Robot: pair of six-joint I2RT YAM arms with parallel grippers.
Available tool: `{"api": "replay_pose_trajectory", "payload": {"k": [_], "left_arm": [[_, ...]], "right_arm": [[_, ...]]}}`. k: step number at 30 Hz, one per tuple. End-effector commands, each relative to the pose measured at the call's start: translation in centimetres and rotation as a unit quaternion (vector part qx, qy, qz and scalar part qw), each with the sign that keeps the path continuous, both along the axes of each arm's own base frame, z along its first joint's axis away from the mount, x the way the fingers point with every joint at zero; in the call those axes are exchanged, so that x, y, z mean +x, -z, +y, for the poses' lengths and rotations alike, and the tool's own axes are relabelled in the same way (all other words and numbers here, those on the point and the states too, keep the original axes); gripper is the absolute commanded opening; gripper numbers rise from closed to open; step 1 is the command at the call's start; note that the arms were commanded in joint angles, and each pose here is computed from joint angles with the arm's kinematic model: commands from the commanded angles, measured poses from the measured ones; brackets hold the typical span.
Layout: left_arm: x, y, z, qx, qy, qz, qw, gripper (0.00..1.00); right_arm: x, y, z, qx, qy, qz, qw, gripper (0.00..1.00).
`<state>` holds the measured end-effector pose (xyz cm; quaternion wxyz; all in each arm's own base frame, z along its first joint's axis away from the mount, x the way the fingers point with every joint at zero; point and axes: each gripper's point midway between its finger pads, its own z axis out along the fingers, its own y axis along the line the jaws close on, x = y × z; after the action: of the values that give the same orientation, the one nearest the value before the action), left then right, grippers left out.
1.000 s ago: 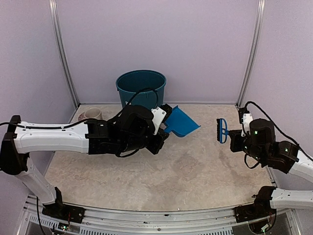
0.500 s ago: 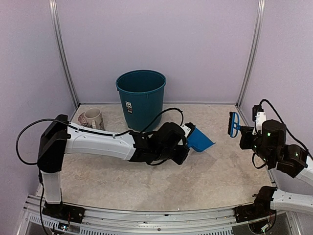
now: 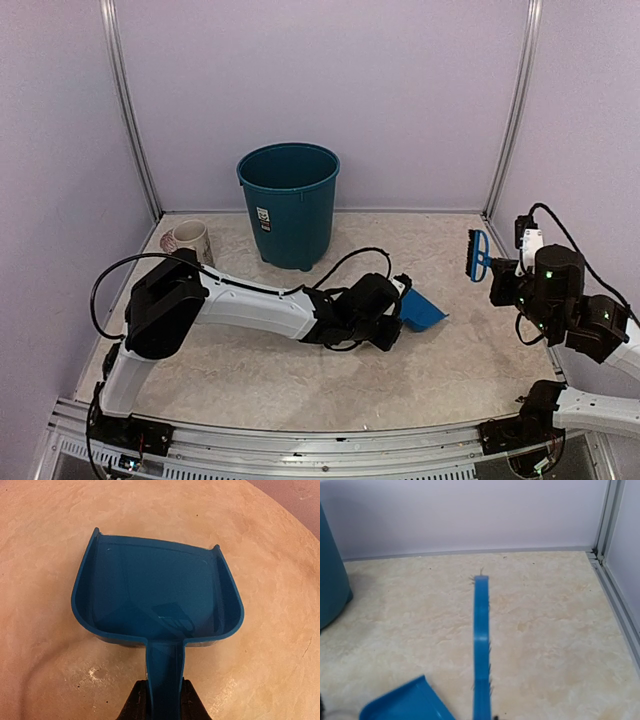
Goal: Sweep away the paper scraps from the table
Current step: Place the dustpan at the center of the board, then put down the broom in the dustpan.
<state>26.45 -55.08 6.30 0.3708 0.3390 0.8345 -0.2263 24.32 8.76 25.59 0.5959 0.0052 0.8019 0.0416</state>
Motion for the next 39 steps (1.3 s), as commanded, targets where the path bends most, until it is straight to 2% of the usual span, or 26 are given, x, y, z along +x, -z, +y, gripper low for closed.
{"api": "replay_pose_trajectory", "payload": {"k": [1, 4, 9, 14, 19, 20, 25, 30, 34, 39], "left_arm": [[0.1, 1.7, -0.4, 0.000, 0.000, 0.024, 1.000, 0.00], [-0.2, 2.6, -0.2, 0.005, 0.002, 0.031, 1.000, 0.02], [-0.6, 3.2, 0.0, 0.006, 0.010, 0.037, 0.999, 0.19], [-1.3, 2.6, 0.4, 0.005, 0.023, 0.036, 0.999, 0.44], [-1.6, 0.9, 1.3, -0.001, 0.025, 0.023, 0.999, 0.52], [-1.7, 0.4, 1.5, -0.004, 0.025, 0.019, 0.999, 0.57], [-2.5, -2.7, 3.4, -0.019, 0.022, -0.001, 1.000, 0.59], [-3.1, -6.7, 6.0, -0.039, 0.010, -0.024, 0.999, 0.60], [-3.8, -9.8, 8.6, -0.055, -0.001, -0.038, 0.998, 0.62], [-4.1, -13.4, 12.5, -0.059, -0.029, -0.061, 0.996, 0.67]], "right_arm": [[0.2, 0.3, 0.2, -0.005, -0.005, 0.003, 1.000, 0.00], [0.5, 0.9, 0.7, -0.012, -0.009, 0.013, 1.000, 0.00], [1.1, 2.0, 1.2, -0.028, -0.011, 0.030, 0.999, 0.00], [1.4, 2.8, 1.4, -0.051, -0.009, 0.046, 0.998, 0.00], [1.7, 4.1, 2.4, -0.080, -0.031, 0.069, 0.994, 0.01], [1.8, 4.4, 2.8, -0.085, -0.042, 0.075, 0.993, 0.01], [2.3, 5.6, 5.0, -0.112, -0.091, 0.098, 0.985, 0.00], [3.3, 7.0, 6.2, -0.152, -0.104, 0.127, 0.975, 0.00], [3.8, 7.4, 7.4, -0.181, -0.116, 0.124, 0.969, 0.00], [3.9, 8.7, 8.7, -0.272, -0.114, 0.111, 0.949, 0.00]]}}
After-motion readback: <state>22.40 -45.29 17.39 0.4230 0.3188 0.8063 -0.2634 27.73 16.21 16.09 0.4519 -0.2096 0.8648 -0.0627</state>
